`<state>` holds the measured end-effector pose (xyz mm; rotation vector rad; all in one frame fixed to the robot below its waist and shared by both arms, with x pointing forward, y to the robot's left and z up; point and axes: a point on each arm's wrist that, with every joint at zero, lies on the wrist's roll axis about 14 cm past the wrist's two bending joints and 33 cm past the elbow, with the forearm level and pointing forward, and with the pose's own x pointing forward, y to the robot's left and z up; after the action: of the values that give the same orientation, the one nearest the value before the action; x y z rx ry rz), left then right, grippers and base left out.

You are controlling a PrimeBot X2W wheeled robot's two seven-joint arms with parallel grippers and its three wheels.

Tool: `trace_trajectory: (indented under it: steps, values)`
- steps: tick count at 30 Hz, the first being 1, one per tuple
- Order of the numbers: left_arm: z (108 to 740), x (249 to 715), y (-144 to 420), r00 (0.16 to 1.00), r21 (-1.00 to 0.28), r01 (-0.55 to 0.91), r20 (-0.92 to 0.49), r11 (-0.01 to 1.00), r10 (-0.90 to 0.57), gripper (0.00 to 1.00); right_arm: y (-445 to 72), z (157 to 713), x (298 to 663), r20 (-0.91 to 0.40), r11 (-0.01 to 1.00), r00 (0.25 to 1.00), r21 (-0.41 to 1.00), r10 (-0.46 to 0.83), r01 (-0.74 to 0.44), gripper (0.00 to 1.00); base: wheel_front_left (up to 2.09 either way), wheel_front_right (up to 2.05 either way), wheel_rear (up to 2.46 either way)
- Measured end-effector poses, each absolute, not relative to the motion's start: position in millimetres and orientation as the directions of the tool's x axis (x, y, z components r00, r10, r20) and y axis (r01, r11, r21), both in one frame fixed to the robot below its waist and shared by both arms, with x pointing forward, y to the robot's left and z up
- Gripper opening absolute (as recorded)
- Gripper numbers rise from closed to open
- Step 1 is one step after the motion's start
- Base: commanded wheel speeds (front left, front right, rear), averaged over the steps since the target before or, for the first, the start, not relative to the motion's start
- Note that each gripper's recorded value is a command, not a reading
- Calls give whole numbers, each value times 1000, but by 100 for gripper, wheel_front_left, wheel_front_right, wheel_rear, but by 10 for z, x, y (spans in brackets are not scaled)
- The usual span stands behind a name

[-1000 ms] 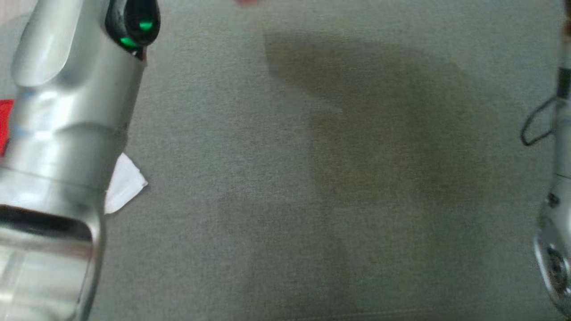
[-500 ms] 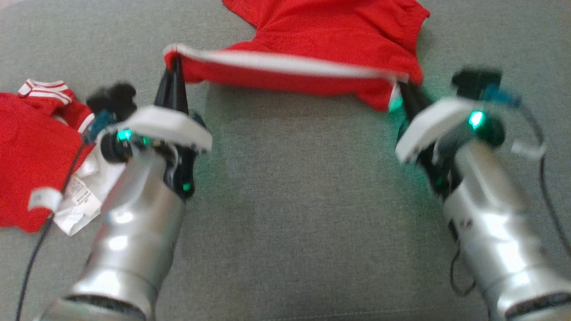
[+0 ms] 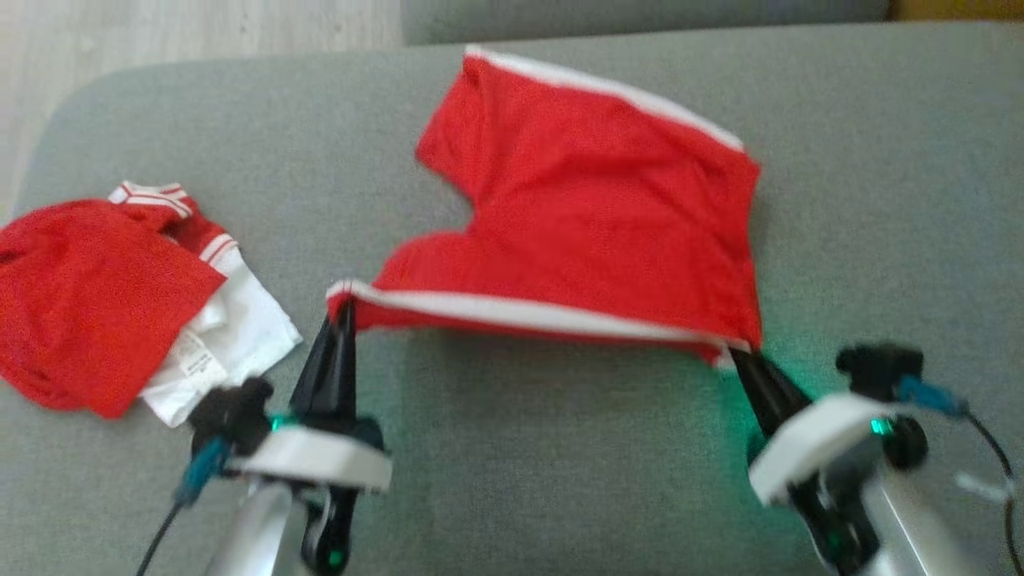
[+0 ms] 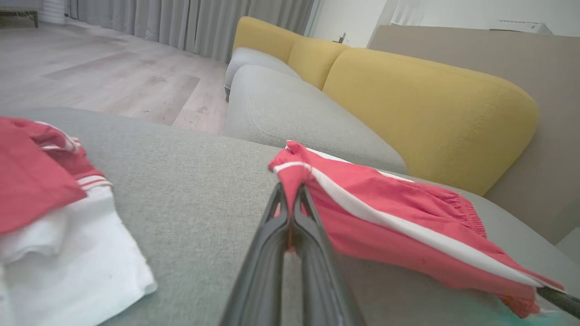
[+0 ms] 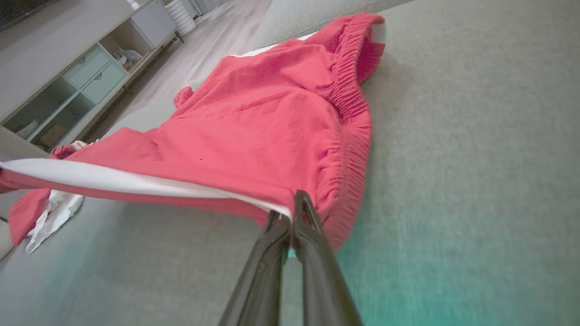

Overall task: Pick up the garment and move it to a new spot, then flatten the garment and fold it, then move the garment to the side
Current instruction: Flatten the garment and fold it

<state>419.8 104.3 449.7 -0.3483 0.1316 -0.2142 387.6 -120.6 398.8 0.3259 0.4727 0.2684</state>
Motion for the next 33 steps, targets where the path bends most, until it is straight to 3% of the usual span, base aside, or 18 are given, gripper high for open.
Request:
trace_trajectory:
  steps: [9, 14, 19, 27, 33]
  values:
    - [4798, 3625, 1220, 975, -339, 166, -84, 926, -205, 0, -1292, 4346, 3054, -515, 929, 798, 342, 312, -142, 0, 0, 0, 0]
    - [4883, 3653, 1200, 964, -339, 196, -107, 920, -245, 0, -1347, 4455, 3039, -562, 942, 773, 309, 295, -135, 0, 0, 0, 0]
    - [4807, 3919, 1163, 944, -347, 223, -158, 911, -291, 0, -1349, 4474, 3334, -580, 946, 759, 291, 296, -146, 0, 0, 0, 0]
    - [4707, 4945, 972, 877, -325, 314, -261, 892, -404, 0, -1407, 4491, 4287, -560, 957, 777, 204, 287, -206, 0, 0, 0, 0]
    - [4342, 5446, 843, 795, -340, 318, -413, 885, -444, 0, -1437, 4321, 4736, -582, 957, 760, 199, 289, -212, 0, 0, 0, 0]
